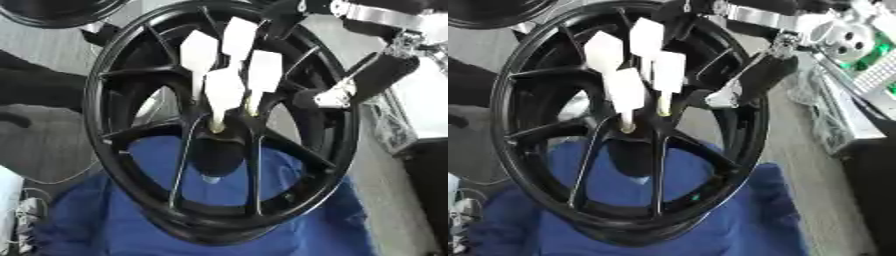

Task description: Pull the pin out of the wheel hub.

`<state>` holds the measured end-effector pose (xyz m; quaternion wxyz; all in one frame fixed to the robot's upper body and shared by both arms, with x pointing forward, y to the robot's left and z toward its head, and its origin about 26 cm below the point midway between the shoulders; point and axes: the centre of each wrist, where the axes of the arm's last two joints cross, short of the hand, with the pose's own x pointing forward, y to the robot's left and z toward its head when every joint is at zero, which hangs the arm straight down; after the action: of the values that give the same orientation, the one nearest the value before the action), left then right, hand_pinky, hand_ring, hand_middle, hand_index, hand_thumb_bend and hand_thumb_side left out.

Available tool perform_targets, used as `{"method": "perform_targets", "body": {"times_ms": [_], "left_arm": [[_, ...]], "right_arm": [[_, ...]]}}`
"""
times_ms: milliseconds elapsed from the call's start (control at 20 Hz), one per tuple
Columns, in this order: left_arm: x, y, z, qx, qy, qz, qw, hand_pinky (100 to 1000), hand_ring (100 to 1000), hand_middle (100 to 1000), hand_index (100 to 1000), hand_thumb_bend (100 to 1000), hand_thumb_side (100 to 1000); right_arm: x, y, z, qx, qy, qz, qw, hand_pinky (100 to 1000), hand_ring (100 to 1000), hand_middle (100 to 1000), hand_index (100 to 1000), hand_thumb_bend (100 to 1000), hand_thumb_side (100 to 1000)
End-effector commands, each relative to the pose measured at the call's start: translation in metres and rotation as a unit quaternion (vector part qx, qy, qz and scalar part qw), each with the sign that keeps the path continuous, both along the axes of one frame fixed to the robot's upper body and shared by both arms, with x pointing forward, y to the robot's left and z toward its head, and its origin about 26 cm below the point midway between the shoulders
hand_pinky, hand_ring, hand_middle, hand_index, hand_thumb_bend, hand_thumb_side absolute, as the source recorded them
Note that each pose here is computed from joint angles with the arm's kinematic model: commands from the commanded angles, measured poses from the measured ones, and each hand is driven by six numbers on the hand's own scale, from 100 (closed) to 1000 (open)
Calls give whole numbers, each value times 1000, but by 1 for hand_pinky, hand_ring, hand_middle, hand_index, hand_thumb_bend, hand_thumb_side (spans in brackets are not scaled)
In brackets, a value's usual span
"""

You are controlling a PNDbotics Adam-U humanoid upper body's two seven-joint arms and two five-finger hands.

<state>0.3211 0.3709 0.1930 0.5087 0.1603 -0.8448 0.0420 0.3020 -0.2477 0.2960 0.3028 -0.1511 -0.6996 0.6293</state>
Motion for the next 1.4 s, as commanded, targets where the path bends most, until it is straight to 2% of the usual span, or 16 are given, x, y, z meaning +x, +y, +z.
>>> {"method": "perform_targets", "body": {"times_ms": [50, 200, 300, 750, 1400], "left_arm": [[-1, 4, 9, 10, -8, 4, 1000, 814, 780, 812, 819, 1000, 309], [-1, 3, 9, 9, -9, 3, 1000, 814, 779, 810, 817, 1000, 308], [-1, 3, 9, 9, -9, 3, 1000, 814, 777, 807, 808, 1000, 306], [-1, 4, 9, 9, -7, 4, 1000, 814, 772, 799, 792, 1000, 303], [-2, 4, 7, 4, -5, 6, 1000, 815, 765, 799, 780, 1000, 298]], "right_arm": [[-3, -1, 8, -1, -13, -19, 1000, 893, 764, 740, 920, 413, 222], [-3, 0, 6, -1, -8, -29, 1000, 877, 747, 708, 895, 375, 253], [-3, 1, 6, 0, -7, -33, 999, 858, 726, 647, 868, 318, 324], [-3, 3, 7, -5, -16, -52, 999, 844, 718, 629, 858, 246, 440], [-2, 11, -1, -45, -1, -51, 998, 858, 741, 656, 857, 258, 512]]}}
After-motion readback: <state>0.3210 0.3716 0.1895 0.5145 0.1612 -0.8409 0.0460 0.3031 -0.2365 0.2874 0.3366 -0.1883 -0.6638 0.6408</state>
